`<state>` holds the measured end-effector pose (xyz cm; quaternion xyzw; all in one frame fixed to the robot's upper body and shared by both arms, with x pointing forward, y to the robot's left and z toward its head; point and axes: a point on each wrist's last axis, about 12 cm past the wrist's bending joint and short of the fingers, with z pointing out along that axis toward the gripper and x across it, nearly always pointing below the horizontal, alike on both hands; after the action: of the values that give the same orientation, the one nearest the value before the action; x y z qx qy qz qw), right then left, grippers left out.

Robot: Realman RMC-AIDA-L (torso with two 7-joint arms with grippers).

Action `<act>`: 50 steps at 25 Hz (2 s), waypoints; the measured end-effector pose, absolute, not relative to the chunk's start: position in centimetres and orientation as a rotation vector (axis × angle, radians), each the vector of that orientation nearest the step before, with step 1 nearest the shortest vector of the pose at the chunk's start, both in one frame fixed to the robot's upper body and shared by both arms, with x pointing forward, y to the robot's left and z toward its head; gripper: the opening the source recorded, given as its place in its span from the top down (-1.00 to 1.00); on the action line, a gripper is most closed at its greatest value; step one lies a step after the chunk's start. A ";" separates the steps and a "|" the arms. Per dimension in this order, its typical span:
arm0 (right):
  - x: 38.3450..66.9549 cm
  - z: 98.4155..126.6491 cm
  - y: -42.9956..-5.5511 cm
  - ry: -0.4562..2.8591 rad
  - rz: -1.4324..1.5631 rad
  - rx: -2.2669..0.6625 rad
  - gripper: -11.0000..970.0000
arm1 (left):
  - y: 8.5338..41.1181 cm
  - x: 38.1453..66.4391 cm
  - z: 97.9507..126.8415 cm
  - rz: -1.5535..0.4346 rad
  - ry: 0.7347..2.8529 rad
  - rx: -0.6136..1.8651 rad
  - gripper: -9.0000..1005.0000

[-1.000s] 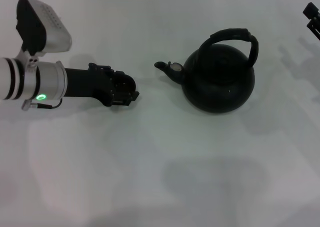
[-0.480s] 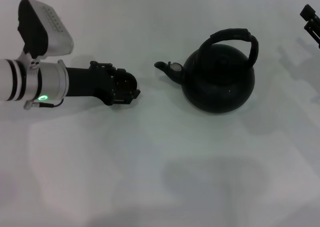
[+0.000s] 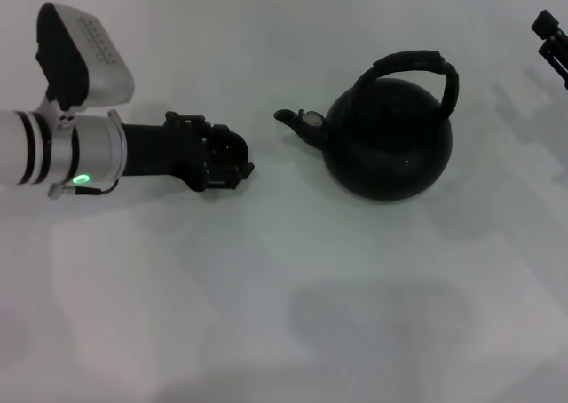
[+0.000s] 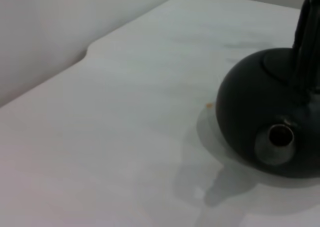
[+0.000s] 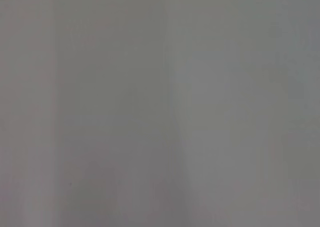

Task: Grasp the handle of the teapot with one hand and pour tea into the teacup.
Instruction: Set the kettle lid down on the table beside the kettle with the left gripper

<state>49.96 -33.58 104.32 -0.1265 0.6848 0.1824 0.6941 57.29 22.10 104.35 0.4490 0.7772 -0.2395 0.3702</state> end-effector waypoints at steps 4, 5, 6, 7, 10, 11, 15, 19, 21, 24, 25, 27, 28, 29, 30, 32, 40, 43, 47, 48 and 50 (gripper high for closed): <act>50.0 104.3 -33.6 1.528 0.408 -0.283 -0.35 | 21.9 57.1 104.2 -0.621 1.997 1.164 -0.39; 50.0 104.3 -33.6 1.528 0.408 -0.283 -0.35 | 21.9 57.1 104.2 -0.621 1.997 1.164 -0.39; 50.0 104.3 -33.6 1.528 0.408 -0.283 -0.35 | 21.9 57.1 104.1 -0.622 1.998 1.163 -0.39; 50.0 104.3 -33.6 1.529 0.408 -0.283 -0.35 | 22.0 57.0 104.1 -0.624 2.001 1.162 -0.39; 49.9 104.2 -33.6 1.532 0.409 -0.281 -0.35 | 22.0 57.0 104.0 -0.629 2.004 1.158 -0.39; 49.9 104.2 -33.6 1.533 0.409 -0.280 -0.35 | 22.0 57.0 104.0 -0.630 2.005 1.157 -0.39; 49.8 104.2 -33.6 1.535 0.410 -0.279 -0.35 | 21.9 56.9 104.0 -0.638 2.004 1.154 -0.39; 49.6 104.1 -33.7 1.534 0.411 -0.277 -0.35 | 21.9 56.9 104.0 -0.646 2.001 1.151 -0.40; 49.6 104.1 -33.7 1.534 0.410 -0.276 -0.35 | 21.9 56.9 104.0 -0.646 2.001 1.151 -0.40; 49.5 104.1 -33.7 1.534 0.411 -0.277 -0.35 | 21.9 56.9 104.0 -0.649 2.002 1.150 -0.41; 49.5 104.1 -33.7 1.533 0.411 -0.277 -0.35 | 21.9 56.9 104.0 -0.649 2.002 1.150 -0.41; 49.5 104.1 -33.7 1.533 0.412 -0.278 -0.35 | 21.8 56.8 104.0 -0.655 2.003 1.157 -0.41; 49.5 104.1 -33.7 1.533 0.413 -0.279 -0.35 | 21.7 56.7 104.0 -0.657 2.003 1.159 -0.41; 49.5 104.1 -33.6 1.532 0.414 -0.279 -0.35 | 21.7 56.7 103.9 -0.660 2.004 1.161 -0.42; 49.5 104.1 -33.6 1.532 0.415 -0.280 -0.35 | 21.7 56.7 103.9 -0.660 2.004 1.161 -0.42; 49.4 104.1 -33.6 1.530 0.416 -0.281 -0.35 | 21.8 56.6 103.9 -0.665 2.006 1.160 -0.42; 49.2 104.1 -33.7 1.526 0.419 -0.280 -0.34 | 21.9 56.5 103.8 -0.670 2.009 1.152 -0.43; 49.1 104.1 -33.7 1.525 0.420 -0.280 -0.34 | 21.9 56.5 103.8 -0.674 2.015 1.136 -0.44; 49.1 104.1 -33.7 1.525 0.421 -0.280 -0.34 | 21.9 56.5 103.7 -0.673 2.020 1.124 -0.44; 49.1 104.1 -33.7 1.525 0.421 -0.280 -0.34 | 21.9 56.5 103.7 -0.671 2.021 1.123 -0.45; 49.1 104.1 -33.7 1.525 0.421 -0.280 -0.34 | 22.0 56.6 103.7 -0.670 2.021 1.122 -0.45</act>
<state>49.11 -33.69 104.07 -0.1254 0.6829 0.1884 0.6945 56.57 21.95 103.71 0.4351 0.7837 -0.2597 0.3592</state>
